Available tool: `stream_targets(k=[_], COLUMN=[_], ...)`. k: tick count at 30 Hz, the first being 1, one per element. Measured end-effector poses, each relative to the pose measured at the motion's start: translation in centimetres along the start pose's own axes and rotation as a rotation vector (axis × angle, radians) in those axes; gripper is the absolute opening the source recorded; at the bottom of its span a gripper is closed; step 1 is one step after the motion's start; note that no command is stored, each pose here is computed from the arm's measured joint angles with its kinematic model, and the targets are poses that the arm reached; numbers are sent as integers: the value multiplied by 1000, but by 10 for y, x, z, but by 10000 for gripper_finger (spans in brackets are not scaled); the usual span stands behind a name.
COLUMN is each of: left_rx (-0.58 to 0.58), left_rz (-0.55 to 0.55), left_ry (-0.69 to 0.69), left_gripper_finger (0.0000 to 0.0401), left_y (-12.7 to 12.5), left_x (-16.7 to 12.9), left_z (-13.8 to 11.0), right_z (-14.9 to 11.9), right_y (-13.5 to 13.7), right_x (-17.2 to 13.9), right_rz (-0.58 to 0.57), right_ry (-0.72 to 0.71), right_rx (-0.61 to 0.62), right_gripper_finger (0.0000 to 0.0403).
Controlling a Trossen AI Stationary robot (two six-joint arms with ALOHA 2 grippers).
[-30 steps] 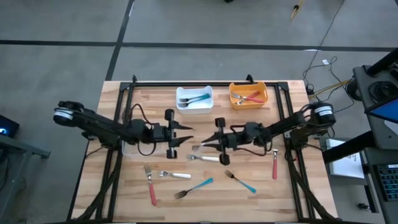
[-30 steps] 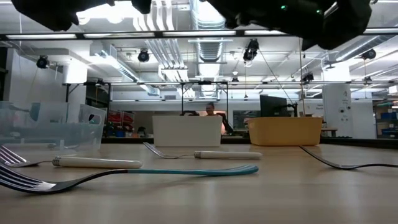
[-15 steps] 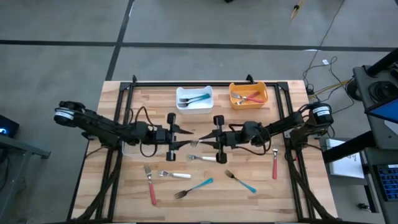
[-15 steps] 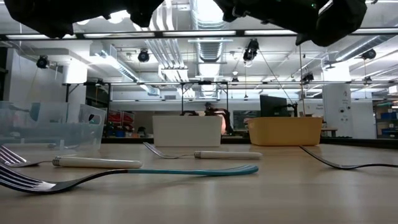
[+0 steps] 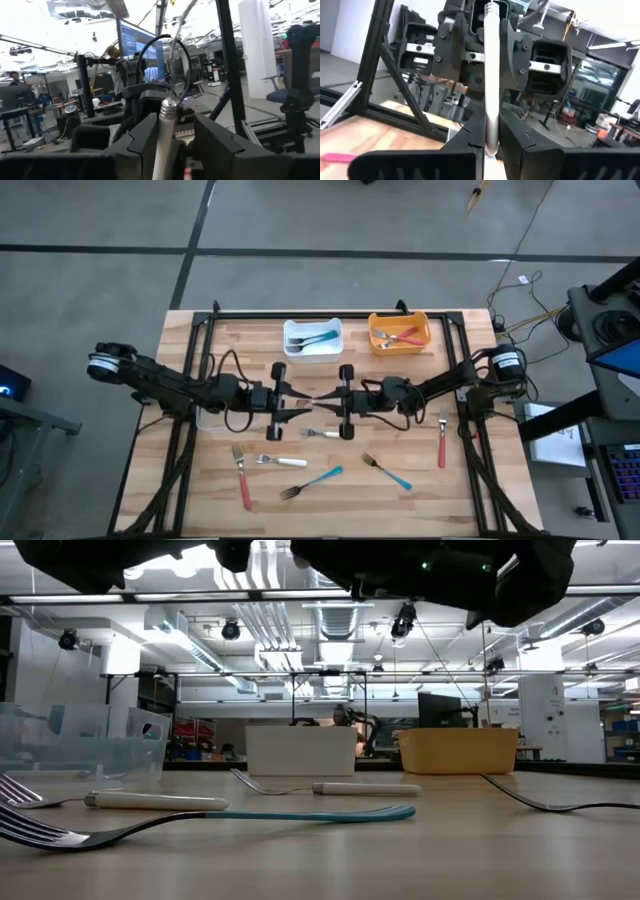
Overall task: Sort silverware by color (type)
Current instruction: Put the top white fork into the transparent bin
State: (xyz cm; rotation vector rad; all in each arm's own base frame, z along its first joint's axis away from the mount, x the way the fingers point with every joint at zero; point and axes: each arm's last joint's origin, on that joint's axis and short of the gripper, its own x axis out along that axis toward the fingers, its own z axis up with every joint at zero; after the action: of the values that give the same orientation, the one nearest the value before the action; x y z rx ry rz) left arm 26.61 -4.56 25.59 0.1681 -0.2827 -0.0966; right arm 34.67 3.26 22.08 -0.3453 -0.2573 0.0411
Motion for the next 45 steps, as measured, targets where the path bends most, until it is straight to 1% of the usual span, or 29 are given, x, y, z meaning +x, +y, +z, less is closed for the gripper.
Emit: stream_targets(k=[5,8,11,14,16,17,19,22,25,28,33,37,43,45], left_rx=[2,2,3,7,10,10,-1,-17,-22,-21,-19,-29,-90,-106], left_rz=[-9,15,35,41,42,42,58,115,127,125,123,118,111,111], left_ry=[33,40,45,47,47,47,52,68,82,93,119,195,391,473], left_gripper_finger=[97,88,71,42,18,12,11,10,5,4,2,2,1,1], left_y=[-1,0,1,1,1,1,2,3,4,4,6,7,9,9], left_x=[0,0,0,0,0,0,0,0,-1,-2,-7,-14,-28,-32], left_z=[-4,-4,-5,-5,-5,-5,-5,-6,-6,-4,2,6,-1,-7], right_z=[4,3,3,3,3,3,2,1,-1,-3,-5,0,19,27], right_y=[-4,-4,-4,-4,-4,-4,-4,-4,-5,-5,-5,-8,-16,-19], right_x=[0,0,0,0,0,0,0,0,0,-1,-2,-6,-18,-21], right_rz=[-6,-8,-9,-9,-8,-7,-8,-19,-86,-88,-103,-116,-115,-116], right_ry=[-21,-15,-12,-12,-12,-12,-9,2,41,90,154,236,338,333], right_rx=[6,7,21,26,29,34,45,57,138,184,228,237,267,276], right_gripper_finger=[19,19,19,20,29,35,49,62,74,91,124,150,176,181])
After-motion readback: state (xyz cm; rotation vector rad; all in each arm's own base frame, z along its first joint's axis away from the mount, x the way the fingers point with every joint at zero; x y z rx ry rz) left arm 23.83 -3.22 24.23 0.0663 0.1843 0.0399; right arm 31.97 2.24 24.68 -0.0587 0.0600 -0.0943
